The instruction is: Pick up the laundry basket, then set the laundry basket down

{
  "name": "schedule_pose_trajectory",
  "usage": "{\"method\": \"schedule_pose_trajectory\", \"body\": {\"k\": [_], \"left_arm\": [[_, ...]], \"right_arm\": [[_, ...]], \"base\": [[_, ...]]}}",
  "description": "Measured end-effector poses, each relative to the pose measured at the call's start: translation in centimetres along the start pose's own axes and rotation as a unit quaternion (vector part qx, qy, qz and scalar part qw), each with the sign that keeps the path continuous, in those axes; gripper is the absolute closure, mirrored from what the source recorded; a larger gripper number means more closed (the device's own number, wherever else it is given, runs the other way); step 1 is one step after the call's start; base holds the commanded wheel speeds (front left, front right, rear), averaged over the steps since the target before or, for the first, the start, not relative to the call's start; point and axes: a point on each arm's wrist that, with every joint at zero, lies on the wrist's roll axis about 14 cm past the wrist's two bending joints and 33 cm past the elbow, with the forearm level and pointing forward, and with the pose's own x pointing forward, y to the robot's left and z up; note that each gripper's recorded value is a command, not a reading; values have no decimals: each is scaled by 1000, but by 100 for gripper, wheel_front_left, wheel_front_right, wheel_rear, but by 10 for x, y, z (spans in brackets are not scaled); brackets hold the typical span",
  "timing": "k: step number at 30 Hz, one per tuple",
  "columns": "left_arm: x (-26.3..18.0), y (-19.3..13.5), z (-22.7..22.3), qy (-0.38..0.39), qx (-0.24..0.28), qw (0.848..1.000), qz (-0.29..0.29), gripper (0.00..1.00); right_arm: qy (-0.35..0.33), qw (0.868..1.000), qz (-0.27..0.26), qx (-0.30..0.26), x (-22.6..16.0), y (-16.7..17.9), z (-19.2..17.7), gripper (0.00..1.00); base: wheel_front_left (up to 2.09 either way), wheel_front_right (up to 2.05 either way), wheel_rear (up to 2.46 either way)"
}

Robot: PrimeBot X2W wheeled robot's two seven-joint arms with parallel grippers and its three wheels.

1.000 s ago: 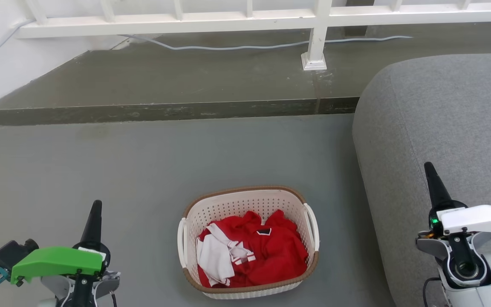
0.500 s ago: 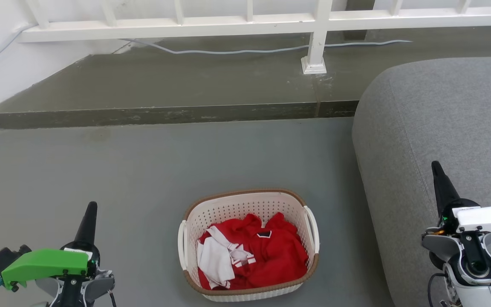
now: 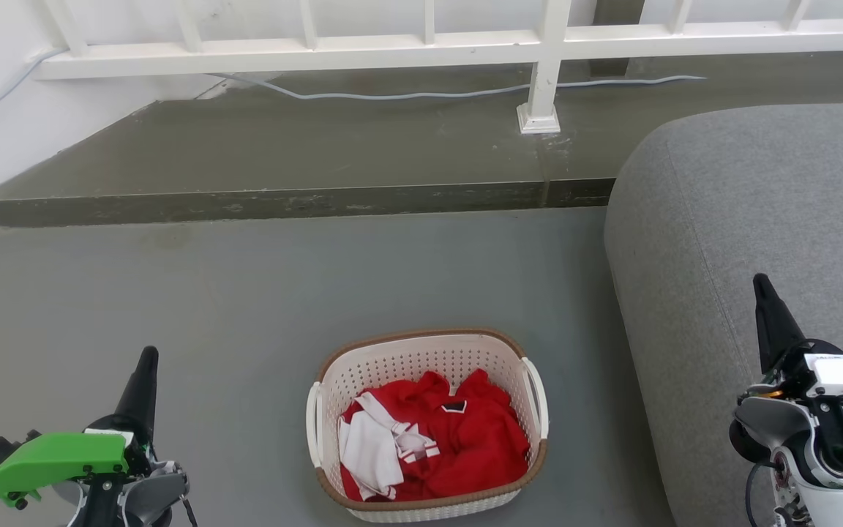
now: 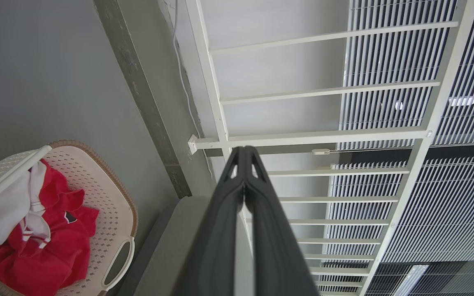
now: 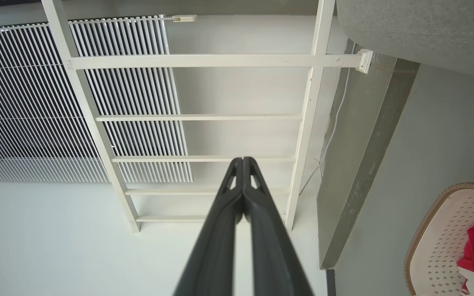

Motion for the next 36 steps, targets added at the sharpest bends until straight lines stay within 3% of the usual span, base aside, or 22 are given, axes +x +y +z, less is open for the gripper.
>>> {"method": "schedule_pose_trajectory", "body": {"k": [36], "left_arm": [[0,-1,2,-2,-14,1000,-3,100]], "right_arm": [[-2,1000,4,19,0,2,2,100]], "base": [[0,0,0]]}}
